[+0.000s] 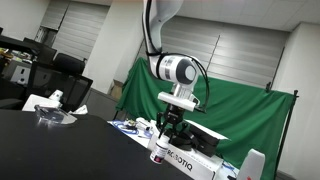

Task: Move the white bottle forward.

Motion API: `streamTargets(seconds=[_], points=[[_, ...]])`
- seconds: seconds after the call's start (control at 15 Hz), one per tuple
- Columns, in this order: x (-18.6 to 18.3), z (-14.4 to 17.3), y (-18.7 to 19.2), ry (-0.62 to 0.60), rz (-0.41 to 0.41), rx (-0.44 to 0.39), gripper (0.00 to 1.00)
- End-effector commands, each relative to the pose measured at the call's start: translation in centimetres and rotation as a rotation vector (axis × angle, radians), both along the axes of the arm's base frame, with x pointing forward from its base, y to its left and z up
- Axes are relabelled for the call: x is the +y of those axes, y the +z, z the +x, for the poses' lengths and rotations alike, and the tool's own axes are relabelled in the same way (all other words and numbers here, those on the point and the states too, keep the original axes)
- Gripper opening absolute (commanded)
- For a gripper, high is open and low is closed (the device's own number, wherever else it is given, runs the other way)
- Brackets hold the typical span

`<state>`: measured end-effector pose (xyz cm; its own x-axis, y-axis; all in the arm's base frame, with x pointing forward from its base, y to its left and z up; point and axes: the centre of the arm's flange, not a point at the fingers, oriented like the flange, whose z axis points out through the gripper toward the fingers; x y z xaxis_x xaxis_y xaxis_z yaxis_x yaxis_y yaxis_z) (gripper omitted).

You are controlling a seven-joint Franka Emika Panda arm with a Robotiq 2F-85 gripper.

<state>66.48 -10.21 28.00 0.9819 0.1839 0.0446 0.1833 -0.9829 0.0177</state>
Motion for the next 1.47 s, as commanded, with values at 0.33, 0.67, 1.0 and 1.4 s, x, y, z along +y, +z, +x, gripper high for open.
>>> streamTargets(seconds=[0.33,0.67,1.0,1.4], points=[[-2.7,-16.4,0.5,-0.048,0.037,0.020,0.19],[-3.6,-22.7,-2.2,-0.051,0.031,0.037,0.19],[-4.0,-25.2,-4.7,-0.067,0.006,0.026,0.19],[-4.1,-26.7,-6.2,-0.051,-0.031,0.005,0.19]])
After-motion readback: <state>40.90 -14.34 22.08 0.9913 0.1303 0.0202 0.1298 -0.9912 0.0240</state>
